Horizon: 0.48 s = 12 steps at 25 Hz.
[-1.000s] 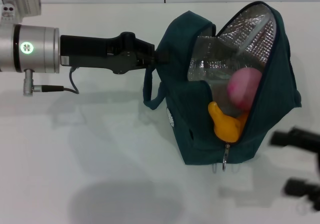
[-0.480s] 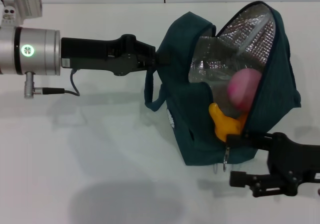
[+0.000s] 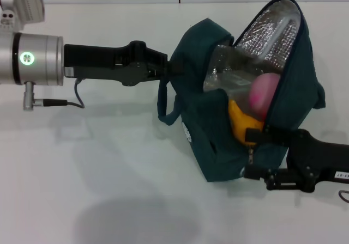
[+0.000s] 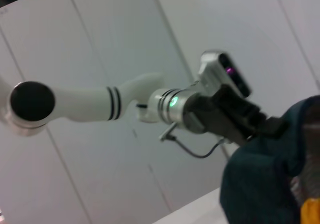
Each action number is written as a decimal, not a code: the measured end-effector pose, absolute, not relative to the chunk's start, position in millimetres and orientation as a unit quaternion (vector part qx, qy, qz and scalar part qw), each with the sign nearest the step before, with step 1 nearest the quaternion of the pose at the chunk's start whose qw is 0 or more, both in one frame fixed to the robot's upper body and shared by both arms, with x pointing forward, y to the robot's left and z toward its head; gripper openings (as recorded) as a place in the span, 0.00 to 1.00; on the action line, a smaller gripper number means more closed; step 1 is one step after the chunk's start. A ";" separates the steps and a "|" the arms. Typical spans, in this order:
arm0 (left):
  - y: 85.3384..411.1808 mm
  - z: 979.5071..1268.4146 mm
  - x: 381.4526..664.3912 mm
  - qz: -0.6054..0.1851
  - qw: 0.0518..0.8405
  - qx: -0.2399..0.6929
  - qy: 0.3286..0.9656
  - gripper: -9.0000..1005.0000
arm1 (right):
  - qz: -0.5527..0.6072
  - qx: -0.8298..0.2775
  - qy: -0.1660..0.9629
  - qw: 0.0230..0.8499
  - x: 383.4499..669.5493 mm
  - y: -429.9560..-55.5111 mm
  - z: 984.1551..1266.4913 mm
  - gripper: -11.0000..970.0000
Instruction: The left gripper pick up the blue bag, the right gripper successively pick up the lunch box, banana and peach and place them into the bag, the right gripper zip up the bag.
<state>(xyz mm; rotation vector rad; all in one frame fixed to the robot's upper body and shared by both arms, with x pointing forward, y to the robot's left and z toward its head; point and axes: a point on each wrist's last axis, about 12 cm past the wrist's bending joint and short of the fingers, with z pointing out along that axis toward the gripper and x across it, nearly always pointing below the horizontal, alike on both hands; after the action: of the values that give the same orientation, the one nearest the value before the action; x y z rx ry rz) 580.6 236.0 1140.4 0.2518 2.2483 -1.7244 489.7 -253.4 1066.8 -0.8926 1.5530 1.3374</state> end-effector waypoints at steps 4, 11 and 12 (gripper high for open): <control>239.5 1138.4 578.5 -0.599 0.147 0.083 0.783 0.05 | 0.533 -0.351 0.627 0.446 490.9 -255.8 1067.0 0.87; 237.3 1139.4 575.2 -0.606 0.138 0.095 0.778 0.05 | 0.526 -0.344 0.626 0.461 494.3 -255.3 1067.9 0.86; 235.6 1139.5 574.8 -0.608 0.136 0.099 0.776 0.05 | 0.525 -0.344 0.624 0.465 494.9 -254.9 1068.4 0.86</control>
<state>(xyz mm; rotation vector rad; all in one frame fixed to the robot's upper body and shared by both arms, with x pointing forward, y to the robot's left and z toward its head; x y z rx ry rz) 574.8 235.6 1139.5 0.2872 2.2465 -1.7600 494.9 -254.9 1068.4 -0.8437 1.5319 1.2902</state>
